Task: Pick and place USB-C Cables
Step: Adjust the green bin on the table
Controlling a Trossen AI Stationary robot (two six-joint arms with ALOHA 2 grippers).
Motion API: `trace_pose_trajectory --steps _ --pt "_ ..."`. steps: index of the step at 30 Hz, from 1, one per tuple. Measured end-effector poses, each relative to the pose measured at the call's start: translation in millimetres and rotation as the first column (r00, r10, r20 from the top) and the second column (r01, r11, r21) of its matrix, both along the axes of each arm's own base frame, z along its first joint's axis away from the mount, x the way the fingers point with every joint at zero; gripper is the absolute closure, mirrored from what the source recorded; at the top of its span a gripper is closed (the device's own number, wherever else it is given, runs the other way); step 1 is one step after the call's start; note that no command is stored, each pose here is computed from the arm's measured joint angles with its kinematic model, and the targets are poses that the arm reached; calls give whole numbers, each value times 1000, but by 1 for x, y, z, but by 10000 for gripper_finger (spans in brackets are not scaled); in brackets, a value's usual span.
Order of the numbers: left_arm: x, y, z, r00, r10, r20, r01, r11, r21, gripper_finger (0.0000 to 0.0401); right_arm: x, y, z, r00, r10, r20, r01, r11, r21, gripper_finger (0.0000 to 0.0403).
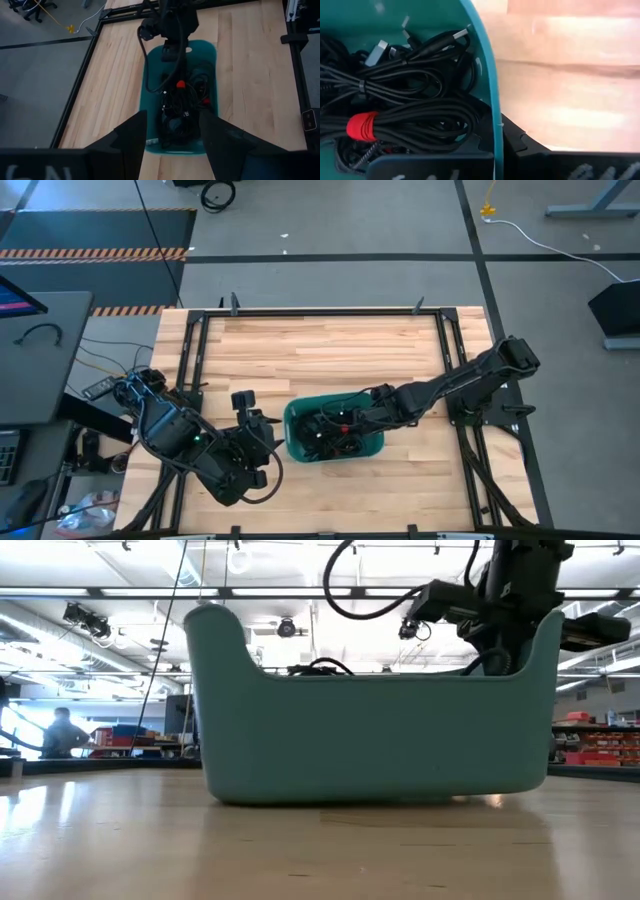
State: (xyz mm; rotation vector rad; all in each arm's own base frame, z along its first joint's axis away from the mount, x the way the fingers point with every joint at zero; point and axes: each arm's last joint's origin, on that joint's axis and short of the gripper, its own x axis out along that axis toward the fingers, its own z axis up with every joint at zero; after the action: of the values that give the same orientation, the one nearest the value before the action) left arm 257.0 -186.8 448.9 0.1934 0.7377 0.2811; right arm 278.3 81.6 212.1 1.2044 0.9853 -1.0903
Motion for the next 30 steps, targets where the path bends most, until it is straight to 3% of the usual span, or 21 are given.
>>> trace_pose_trajectory --steps 16,30 --pt "0 0 0 1000 -9 -5 9 1000 10 213 8 -24 -14 994 -61 87 65 997 -40 403" --pt "0 0 0 1000 -17 -9 17 1000 19 213 6 -23 -15 998 38 44 -37 999 -7 403"
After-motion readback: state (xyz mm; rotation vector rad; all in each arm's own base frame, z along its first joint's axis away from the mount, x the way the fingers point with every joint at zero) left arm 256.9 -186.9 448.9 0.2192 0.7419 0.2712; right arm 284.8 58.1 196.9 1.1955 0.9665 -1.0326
